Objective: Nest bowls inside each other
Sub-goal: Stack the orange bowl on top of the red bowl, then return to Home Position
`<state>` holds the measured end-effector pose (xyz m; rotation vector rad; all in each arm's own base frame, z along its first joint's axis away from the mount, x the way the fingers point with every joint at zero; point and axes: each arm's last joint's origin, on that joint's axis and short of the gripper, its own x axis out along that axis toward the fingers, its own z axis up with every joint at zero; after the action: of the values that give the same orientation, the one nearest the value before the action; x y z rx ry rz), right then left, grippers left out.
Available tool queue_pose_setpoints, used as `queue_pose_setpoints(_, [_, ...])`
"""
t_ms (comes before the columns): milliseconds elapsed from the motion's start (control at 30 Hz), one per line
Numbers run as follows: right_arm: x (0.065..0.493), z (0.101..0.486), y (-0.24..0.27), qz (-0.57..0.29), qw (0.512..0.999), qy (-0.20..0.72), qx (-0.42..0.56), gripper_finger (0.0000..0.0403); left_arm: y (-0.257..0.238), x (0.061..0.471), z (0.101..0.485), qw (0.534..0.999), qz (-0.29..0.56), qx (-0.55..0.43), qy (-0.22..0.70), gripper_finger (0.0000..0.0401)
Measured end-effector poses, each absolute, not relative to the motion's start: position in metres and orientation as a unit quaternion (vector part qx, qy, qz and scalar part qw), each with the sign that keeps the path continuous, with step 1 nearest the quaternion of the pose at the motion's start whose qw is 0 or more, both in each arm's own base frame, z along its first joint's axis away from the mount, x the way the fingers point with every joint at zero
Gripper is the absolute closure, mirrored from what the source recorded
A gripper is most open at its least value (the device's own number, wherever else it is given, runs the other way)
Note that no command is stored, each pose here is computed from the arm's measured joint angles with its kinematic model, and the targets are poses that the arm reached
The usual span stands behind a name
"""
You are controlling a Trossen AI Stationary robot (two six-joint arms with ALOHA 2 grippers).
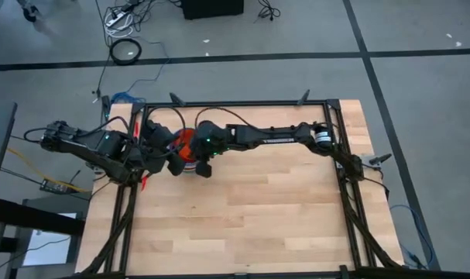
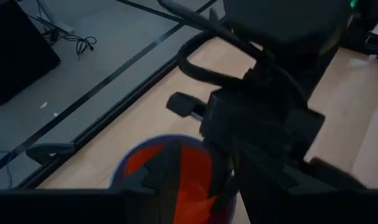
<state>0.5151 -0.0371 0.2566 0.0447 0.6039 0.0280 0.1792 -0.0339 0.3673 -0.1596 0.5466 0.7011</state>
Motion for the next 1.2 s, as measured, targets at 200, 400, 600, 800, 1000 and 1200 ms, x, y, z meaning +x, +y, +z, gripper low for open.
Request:
queue_pose_setpoints(200, [0.516, 0.254, -0.034, 0.015, 0.953, 0.303, 0.012, 0.0393, -0.034, 0.179, 0.367, 0.900, 0.339, -0.078, 0.264, 0.0249])
queue_pose_setpoints(400, [0.514, 0.251, -0.035, 0.014, 0.947, 0.322, 0.013, 0.0354, -0.034, 0.179, 0.367, 0.900, 0.339, -0.077, 0.263, 0.0249])
queue_pose_setpoints(600, [0.511, 0.248, -0.035, -0.012, 0.938, 0.346, 0.002, 0.0307, -0.034, 0.179, 0.368, 0.900, 0.339, -0.078, 0.263, 0.0249])
queue_pose_setpoints(800, [0.499, 0.264, -0.027, -0.076, 0.927, 0.363, -0.063, 0.0293, -0.034, 0.179, 0.368, 0.900, 0.340, -0.077, 0.262, 0.0249])
queue_pose_setpoints(1000, [0.472, 0.309, -0.011, -0.123, 0.914, 0.364, -0.129, 0.0297, -0.034, 0.179, 0.367, 0.899, 0.343, -0.074, 0.262, 0.0249])
queue_pose_setpoints(1200, [0.446, 0.347, 0.000, -0.113, 0.922, 0.350, -0.119, 0.0296, -0.033, 0.179, 0.368, 0.897, 0.357, -0.067, 0.251, 0.0249])
